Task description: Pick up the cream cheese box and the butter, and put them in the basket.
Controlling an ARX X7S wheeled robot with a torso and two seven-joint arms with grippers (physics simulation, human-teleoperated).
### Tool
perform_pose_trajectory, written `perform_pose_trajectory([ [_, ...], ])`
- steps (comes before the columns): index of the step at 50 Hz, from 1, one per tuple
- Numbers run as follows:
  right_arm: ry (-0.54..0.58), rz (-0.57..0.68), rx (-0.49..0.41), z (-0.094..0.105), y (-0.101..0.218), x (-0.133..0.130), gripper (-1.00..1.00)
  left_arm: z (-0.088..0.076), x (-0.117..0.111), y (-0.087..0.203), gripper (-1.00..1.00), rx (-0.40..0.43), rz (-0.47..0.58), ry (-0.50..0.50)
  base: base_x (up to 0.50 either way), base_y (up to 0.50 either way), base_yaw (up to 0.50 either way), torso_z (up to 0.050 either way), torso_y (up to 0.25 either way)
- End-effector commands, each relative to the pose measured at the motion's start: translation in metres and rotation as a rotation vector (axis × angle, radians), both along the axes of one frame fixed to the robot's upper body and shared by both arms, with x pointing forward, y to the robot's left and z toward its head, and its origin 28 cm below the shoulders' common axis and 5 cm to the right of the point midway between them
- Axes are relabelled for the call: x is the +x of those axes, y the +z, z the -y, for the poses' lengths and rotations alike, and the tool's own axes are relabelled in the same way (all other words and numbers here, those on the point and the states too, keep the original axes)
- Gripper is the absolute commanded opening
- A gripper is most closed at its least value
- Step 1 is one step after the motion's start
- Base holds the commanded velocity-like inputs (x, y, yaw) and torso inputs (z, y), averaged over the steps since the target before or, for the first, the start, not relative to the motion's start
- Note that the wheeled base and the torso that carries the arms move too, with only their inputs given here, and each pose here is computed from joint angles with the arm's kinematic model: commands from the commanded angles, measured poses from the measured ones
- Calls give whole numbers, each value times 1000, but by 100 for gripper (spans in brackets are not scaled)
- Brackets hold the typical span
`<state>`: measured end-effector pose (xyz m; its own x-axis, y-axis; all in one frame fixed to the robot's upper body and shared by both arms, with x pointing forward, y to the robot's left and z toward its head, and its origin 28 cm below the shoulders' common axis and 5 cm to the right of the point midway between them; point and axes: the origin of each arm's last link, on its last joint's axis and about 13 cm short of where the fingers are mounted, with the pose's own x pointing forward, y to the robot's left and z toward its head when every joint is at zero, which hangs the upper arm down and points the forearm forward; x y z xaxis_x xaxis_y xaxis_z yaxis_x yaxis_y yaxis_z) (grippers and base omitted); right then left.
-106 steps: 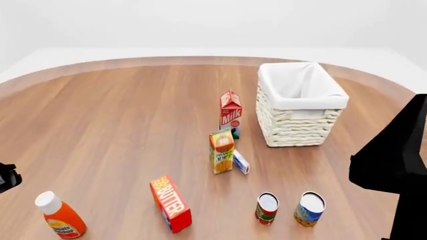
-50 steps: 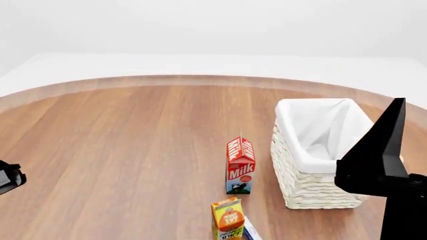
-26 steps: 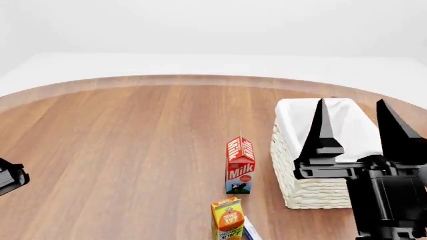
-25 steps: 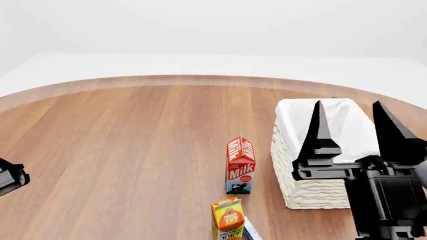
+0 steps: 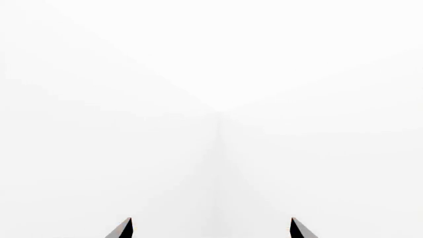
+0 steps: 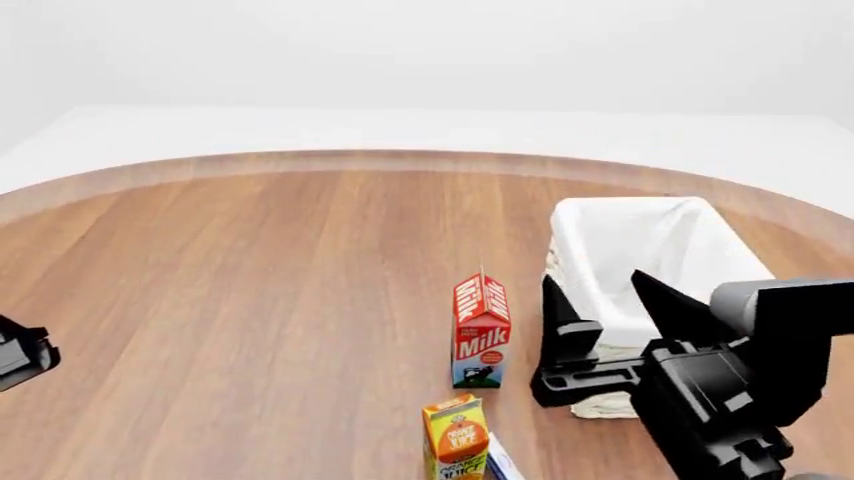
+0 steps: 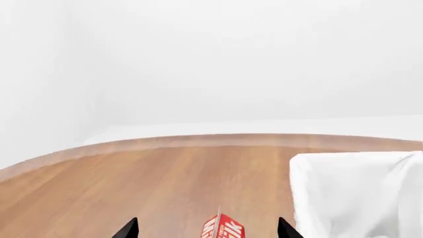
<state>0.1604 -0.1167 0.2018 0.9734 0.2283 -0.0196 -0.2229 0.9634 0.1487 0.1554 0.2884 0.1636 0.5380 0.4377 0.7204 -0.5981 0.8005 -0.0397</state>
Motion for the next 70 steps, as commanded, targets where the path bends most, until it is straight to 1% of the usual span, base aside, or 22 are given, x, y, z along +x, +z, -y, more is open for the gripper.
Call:
perform_pose_trajectory([
  [1,89,-101,-12,0,11,0,100,-1,-1,0,100,15,-1,13,0,0,0,0,0],
  [7,100,-95,-34,-1,14,2,100,-1,0,-1,100,14,-3,11,0,0,0,0,0],
  [9,108,-108,-40,-1,15,5,100,-1,0,-1,100,14,-4,10,0,0,0,0,0],
  [15,135,-191,-12,-4,12,8,100,-1,1,-2,100,14,-7,9,0,0,0,0,0],
  [21,130,-193,-31,-4,9,13,100,-1,1,-3,100,14,-9,8,0,0,0,0,0],
  [29,123,-220,-3,-5,7,27,100,-1,2,-2,100,14,-12,8,0,0,0,0,0],
  [32,106,-272,22,-4,1,31,100,-1,1,-2,100,14,-12,9,0,0,0,0,0],
  [36,102,-317,28,-3,-7,30,100,-1,2,-3,100,14,-13,9,0,0,0,0,0],
  [39,102,-351,9,-4,-15,28,100,-1,2,-3,100,16,-14,7,0,0,0,0,0],
  [42,102,-374,9,-3,-19,28,100,-1,2,-3,100,16,-15,7,0,0,0,0,0],
  [49,90,-462,-33,-3,-42,28,100,-1,1,-3,100,16,-14,7,0,0,0,0,0],
  [53,79,-483,-60,-1,-50,29,100,-1,1,-3,100,16,-14,7,0,0,0,0,0],
  [64,34,-520,-83,7,-59,38,100,0,1,-3,100,17,-16,4,0,0,0,0,0],
  [70,19,-539,-103,10,-66,39,100,0,2,-3,100,17,-17,3,0,0,0,0,0],
])
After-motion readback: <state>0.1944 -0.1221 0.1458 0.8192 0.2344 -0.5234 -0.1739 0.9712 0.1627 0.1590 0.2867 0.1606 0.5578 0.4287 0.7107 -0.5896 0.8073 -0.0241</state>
